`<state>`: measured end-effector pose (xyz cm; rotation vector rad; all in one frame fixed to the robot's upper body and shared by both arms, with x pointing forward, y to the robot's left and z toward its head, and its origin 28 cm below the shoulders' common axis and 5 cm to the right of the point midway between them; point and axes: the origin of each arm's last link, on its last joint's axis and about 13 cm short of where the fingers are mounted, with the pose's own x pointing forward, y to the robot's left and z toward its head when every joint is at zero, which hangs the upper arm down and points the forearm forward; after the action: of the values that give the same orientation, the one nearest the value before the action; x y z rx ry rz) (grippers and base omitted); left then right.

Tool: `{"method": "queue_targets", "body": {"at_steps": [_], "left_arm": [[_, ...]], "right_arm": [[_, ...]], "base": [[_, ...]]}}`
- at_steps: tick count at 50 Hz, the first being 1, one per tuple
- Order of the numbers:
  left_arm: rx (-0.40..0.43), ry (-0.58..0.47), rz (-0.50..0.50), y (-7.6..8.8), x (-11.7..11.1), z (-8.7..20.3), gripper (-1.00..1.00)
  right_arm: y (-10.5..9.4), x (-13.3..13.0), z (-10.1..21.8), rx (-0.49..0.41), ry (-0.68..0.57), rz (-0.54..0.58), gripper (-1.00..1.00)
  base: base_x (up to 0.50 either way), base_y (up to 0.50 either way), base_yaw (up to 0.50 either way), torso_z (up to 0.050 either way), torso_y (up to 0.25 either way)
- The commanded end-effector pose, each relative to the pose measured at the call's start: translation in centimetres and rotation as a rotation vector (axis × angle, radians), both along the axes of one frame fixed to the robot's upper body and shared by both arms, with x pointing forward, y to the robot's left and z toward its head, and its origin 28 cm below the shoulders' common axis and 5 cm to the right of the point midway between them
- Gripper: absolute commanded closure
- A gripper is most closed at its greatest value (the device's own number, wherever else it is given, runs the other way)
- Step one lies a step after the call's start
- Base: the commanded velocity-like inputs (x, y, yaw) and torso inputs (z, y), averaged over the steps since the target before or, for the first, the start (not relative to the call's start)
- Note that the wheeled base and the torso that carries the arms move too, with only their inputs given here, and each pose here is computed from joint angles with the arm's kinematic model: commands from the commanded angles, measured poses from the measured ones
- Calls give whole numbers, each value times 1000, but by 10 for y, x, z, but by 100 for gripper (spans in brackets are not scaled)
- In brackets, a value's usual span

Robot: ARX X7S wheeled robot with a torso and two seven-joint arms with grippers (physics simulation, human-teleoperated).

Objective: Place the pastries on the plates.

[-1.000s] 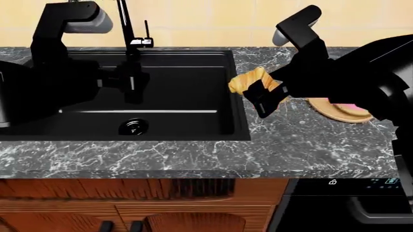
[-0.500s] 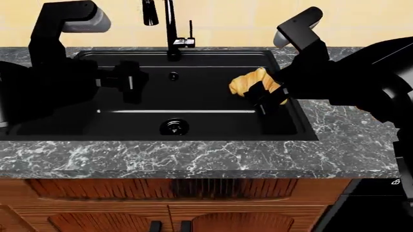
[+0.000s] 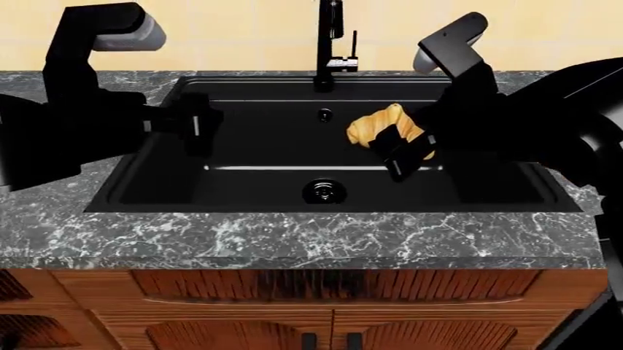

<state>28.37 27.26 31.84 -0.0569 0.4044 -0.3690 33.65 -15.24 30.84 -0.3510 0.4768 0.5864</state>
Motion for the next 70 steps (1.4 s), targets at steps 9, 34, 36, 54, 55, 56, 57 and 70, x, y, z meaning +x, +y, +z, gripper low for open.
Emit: {"method": "queue_targets", "body": {"at_steps": [9, 34, 36, 54, 55, 56, 57, 70], "left_arm": [[-5, 4, -2, 0, 0, -3, -100], [-7, -7, -8, -2, 0, 3, -100], [-7, -8, -11, -4, -1, 1, -100], [-7, 3, -9, -3, 1, -6, -100], [-7, 4, -12, -4, 1, -6, -100], [-8, 4, -13, -3, 1, -5, -100], [-7, 3, -14, -3, 1, -5, -100], [-12, 5, -8, -2, 2, -7, -100]], "right_arm": [[0, -1, -3, -6, -6, 6, 100], [-3, -1, -5, 8, -25, -10, 100], [-2, -1, -5, 6, -30, -8, 100], [-3, 4, -8, 18, -55, -6, 100], [-3, 4, -8, 19, -54, -5, 100], [-3, 4, -8, 20, -54, -5, 100], [-3, 5, -8, 21, -55, -4, 100], [-3, 6, -9, 20, -59, -4, 100]], "base": [[0, 500, 0, 0, 0], [0, 500, 0, 0, 0], [16, 500, 0, 0, 0], [121, 500, 0, 0, 0], [320, 469, 0, 0, 0], [320, 473, 0, 0, 0], [324, 469, 0, 0, 0], [363, 337, 0, 0, 0]]}}
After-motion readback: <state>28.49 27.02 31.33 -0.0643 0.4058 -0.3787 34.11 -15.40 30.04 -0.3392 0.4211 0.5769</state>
